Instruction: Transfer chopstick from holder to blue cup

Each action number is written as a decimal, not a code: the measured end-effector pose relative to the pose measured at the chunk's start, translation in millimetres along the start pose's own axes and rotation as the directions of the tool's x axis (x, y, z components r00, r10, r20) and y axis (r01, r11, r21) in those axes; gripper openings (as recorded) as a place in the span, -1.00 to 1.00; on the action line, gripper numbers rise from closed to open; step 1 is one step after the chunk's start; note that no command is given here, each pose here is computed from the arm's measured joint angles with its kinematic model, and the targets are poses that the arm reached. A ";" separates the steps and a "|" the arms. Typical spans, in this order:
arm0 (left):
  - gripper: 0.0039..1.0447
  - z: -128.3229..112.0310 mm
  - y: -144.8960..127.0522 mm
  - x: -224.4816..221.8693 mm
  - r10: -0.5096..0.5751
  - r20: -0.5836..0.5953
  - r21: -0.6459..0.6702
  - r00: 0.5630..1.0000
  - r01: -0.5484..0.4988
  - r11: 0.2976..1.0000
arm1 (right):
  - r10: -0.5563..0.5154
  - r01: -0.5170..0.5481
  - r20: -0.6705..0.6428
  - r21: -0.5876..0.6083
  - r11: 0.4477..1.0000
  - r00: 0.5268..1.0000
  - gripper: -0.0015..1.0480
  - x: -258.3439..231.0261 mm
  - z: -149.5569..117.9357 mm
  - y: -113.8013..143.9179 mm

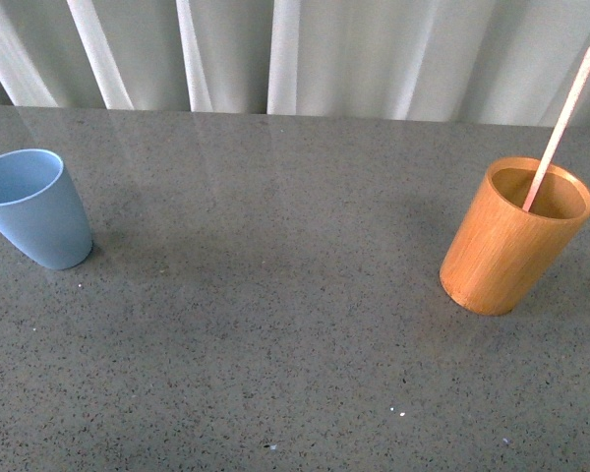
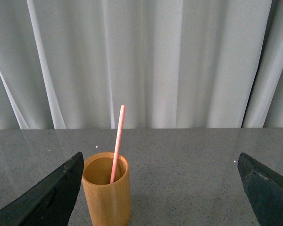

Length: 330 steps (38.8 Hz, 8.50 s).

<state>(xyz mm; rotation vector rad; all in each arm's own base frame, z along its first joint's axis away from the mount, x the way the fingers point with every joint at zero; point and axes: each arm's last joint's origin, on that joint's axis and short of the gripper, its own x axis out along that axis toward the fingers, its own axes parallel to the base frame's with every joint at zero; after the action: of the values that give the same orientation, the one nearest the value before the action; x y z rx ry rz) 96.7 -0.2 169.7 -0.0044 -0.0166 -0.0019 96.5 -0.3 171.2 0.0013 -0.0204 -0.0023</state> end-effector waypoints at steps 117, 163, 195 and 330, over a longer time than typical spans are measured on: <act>0.87 -10.0 37.2 260.6 0.185 -0.865 0.021 0.466 -0.335 0.942 | 0.000 0.000 0.000 0.000 1.000 1.000 0.81 0.0 0.0 0.0; -0.66 -44.8 23.5 283.6 0.145 -0.906 0.037 0.399 -0.266 0.963 | 0.000 0.000 0.000 0.000 1.000 1.000 0.81 0.0 0.0 0.0; -0.94 57.6 35.2 274.4 0.122 -0.837 0.061 0.534 -0.129 0.990 | 0.000 0.000 0.000 0.000 1.000 1.000 0.81 0.0 0.0 0.0; -0.94 1.0 0.5 33.4 0.004 -0.001 -0.002 1.000 -0.004 1.000 | 0.000 0.000 0.000 0.000 1.000 1.000 0.81 0.0 0.0 0.0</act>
<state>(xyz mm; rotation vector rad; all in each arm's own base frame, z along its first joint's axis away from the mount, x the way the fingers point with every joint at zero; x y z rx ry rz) 130.0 0.2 171.3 -0.0063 -0.0155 0.0022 96.5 -0.2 171.2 0.0013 -0.0208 -0.0019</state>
